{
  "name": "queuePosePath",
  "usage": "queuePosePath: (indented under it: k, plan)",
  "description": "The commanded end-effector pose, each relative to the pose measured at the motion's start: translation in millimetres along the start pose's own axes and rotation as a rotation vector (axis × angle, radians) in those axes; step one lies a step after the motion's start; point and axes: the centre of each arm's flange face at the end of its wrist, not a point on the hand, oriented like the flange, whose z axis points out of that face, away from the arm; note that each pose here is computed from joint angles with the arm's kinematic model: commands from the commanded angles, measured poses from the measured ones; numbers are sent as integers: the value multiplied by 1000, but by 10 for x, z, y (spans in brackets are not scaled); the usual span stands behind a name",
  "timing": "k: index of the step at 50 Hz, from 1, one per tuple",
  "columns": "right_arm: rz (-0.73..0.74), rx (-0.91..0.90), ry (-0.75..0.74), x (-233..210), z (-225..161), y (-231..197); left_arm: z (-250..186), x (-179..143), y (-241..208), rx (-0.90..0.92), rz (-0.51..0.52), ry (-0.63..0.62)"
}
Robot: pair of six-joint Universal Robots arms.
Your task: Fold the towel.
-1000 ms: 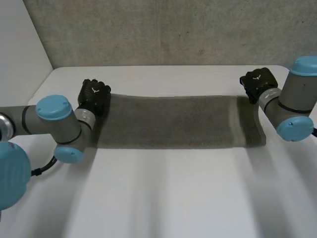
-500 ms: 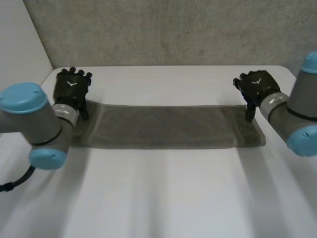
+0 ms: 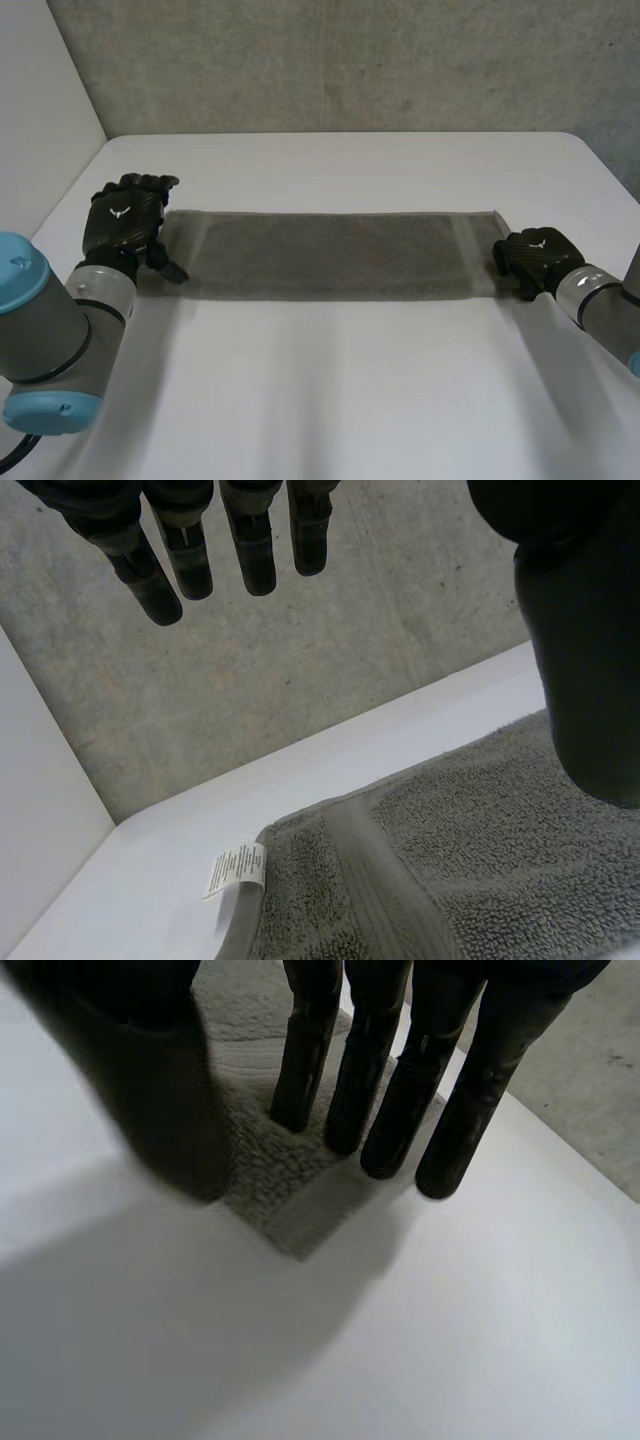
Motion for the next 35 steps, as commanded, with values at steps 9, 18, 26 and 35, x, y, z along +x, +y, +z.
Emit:
queuePosePath:
  k: [9,18,26,35]
  plan:
    - [24,15,120,525,17,129,-35,3,22,-5,4,1]
    - [16,-47,204,1213,-210,309,-65,0,-8,3,4,2]
    - [203,38,-48,587,-207,40,-71,9,-6,3,2,3]
    - [221,144,-99,309,-71,-61,-107,14,47,-15,1,7]
